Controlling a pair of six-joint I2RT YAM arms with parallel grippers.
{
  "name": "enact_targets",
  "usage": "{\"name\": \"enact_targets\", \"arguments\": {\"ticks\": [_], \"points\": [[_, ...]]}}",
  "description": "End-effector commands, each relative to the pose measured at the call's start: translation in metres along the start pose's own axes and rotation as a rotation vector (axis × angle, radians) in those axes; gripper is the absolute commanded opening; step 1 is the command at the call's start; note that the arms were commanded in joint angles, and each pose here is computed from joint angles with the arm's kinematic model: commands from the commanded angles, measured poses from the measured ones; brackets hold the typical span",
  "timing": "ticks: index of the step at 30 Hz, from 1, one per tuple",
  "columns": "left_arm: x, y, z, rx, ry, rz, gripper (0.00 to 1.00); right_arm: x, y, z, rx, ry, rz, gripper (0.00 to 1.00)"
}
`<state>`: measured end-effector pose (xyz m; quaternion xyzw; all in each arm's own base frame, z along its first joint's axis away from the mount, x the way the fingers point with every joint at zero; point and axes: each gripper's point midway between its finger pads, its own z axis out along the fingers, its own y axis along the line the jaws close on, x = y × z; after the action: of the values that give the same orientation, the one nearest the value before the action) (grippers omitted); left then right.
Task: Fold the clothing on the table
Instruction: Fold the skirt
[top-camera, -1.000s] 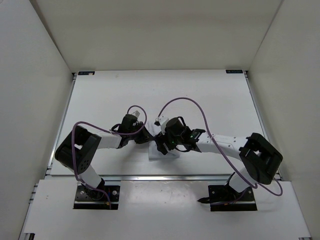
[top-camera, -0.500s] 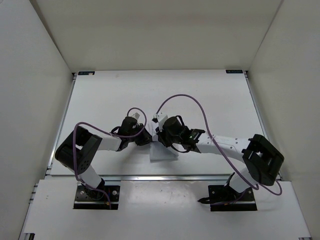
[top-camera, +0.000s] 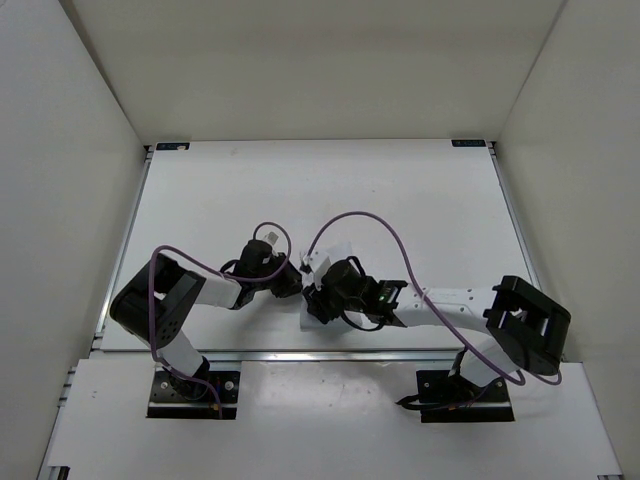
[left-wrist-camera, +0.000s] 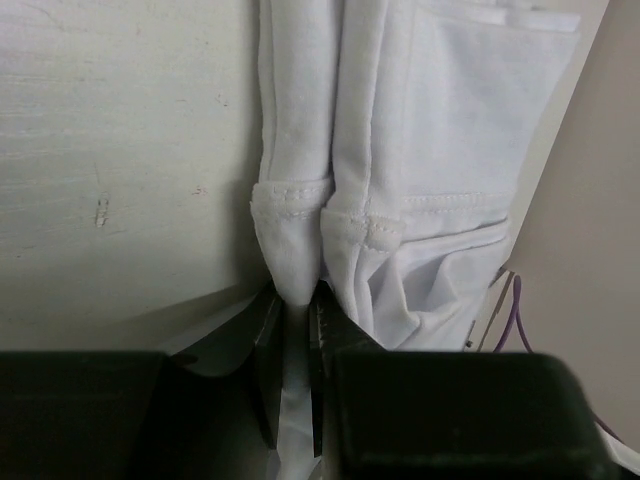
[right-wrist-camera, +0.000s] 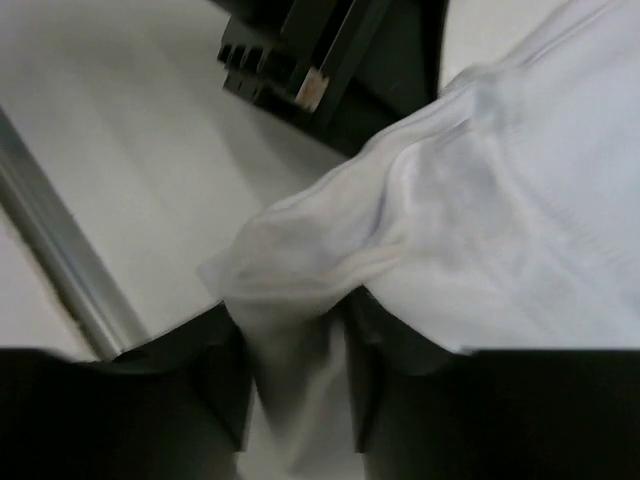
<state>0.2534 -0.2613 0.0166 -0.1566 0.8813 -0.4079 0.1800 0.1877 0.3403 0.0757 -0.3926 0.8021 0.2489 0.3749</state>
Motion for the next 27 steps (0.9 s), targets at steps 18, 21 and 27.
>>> {"name": "enact_targets", "arguments": {"ticks": [18, 21, 27], "points": [[-0.006, 0.010, -0.010, -0.040, -0.024, 0.004, 0.09, -0.039, -0.064, -0.089, 0.073, -0.308, 0.355, 0.10], [-0.004, 0.011, -0.009, -0.056, -0.021, 0.011, 0.08, -0.021, -0.053, -0.071, 0.058, -0.215, 0.340, 0.00], [0.000, 0.013, -0.006, -0.077, -0.013, 0.026, 0.08, -0.011, -0.009, -0.030, -0.098, -0.089, 0.333, 0.00]]}}
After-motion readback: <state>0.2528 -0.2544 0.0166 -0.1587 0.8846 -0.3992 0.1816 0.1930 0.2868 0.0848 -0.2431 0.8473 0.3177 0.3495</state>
